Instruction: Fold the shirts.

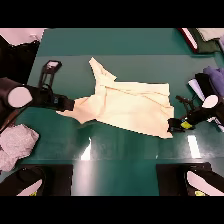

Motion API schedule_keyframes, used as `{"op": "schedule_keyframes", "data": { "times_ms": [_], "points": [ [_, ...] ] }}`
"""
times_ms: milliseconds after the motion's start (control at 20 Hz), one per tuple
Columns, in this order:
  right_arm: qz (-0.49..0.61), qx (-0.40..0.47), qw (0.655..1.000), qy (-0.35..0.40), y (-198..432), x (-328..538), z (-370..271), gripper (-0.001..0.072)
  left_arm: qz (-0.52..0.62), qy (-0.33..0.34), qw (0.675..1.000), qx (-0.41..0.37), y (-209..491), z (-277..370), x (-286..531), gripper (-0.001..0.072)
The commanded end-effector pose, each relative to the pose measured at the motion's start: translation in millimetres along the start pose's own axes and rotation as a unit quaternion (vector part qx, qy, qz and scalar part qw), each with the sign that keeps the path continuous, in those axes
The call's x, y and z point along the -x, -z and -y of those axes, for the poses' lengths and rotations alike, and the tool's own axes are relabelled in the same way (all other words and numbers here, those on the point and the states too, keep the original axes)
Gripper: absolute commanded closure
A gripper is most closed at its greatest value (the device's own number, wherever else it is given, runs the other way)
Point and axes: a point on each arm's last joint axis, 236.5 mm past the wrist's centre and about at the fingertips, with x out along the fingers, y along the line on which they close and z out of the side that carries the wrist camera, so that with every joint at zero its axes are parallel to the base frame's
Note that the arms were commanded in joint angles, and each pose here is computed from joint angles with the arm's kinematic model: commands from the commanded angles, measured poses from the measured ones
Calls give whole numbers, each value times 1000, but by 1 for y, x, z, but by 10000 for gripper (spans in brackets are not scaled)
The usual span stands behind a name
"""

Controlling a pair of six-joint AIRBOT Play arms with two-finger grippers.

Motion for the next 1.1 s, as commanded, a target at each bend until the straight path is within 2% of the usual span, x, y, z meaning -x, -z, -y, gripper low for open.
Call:
{"op": "schedule_keyframes", "data": {
  "times_ms": [0,150,250,450,600,800,900,1050],
  "points": [
    [101,41,994,-3,-22,53,-28,700,79,15,997,0,-34,8,46,680],
    [252,70,965,-1,-49,144,-57,700,180,37,983,-5,-76,19,120,680],
    [373,97,923,0,-57,220,-81,700,252,52,966,-12,-103,26,178,680],
    [593,142,793,-7,-31,377,-128,700,419,74,904,-42,-141,38,321,680],
    [680,162,715,-13,6,452,-151,700,526,90,844,-49,-144,42,418,680],
    [725,180,665,-15,43,501,-169,700,613,99,782,-58,-129,41,501,680],
    [738,187,648,-13,59,516,-174,700,625,109,771,-59,-125,44,514,680],
    [741,196,642,-10,77,525,-180,700,613,127,778,-62,-122,51,508,680]
  ]
}}
